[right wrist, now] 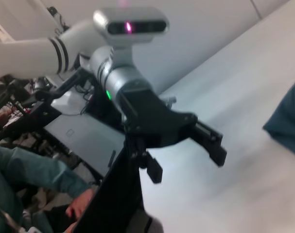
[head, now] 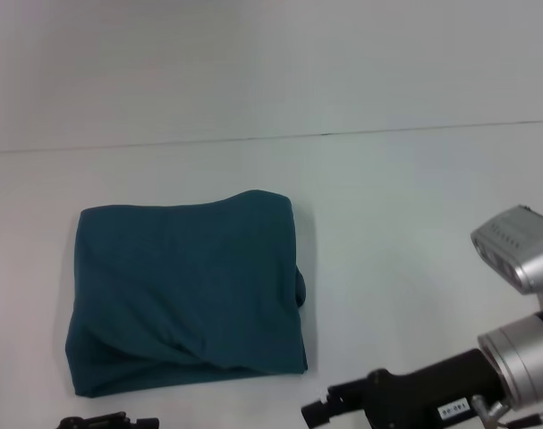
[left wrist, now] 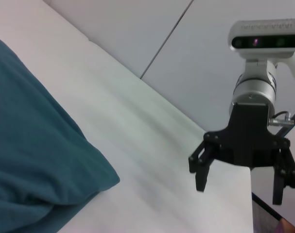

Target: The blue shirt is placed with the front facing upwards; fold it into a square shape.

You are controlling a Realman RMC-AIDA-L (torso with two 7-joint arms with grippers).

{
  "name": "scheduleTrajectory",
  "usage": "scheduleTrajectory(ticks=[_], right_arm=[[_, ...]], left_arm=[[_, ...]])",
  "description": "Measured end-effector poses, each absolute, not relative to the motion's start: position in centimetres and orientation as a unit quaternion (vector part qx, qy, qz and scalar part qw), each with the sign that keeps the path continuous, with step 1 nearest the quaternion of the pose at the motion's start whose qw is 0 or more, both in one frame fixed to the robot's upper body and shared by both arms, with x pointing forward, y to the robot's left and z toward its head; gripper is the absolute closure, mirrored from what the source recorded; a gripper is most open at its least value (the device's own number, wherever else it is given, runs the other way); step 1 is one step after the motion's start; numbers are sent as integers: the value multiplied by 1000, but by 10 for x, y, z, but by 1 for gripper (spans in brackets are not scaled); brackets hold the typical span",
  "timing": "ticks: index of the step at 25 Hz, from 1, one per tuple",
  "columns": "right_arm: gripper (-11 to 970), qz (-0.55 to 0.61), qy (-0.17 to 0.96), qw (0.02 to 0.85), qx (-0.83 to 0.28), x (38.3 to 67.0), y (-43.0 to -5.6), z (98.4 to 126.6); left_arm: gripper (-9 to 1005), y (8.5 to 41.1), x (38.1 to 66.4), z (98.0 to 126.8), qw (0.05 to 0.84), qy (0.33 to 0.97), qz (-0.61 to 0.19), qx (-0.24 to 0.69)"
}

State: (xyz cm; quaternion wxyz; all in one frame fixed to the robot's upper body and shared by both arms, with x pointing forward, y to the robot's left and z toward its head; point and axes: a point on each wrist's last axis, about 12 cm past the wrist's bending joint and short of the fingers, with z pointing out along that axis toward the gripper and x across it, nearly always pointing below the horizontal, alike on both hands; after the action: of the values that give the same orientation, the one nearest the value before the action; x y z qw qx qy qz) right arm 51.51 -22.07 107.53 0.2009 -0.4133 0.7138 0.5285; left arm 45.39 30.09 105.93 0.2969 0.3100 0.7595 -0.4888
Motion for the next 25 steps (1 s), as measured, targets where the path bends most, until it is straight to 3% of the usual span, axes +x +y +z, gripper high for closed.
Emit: scheduleTrajectory(ticks=[9, 25], right_arm=[[44, 517, 748, 162, -383, 503, -241, 1066], [44, 516, 751, 157, -380, 502, -240, 1063]], left_arm=[[64, 300, 464, 1065, 268, 768, -484, 321], [63, 299, 468, 1066, 270, 770, -479, 323]])
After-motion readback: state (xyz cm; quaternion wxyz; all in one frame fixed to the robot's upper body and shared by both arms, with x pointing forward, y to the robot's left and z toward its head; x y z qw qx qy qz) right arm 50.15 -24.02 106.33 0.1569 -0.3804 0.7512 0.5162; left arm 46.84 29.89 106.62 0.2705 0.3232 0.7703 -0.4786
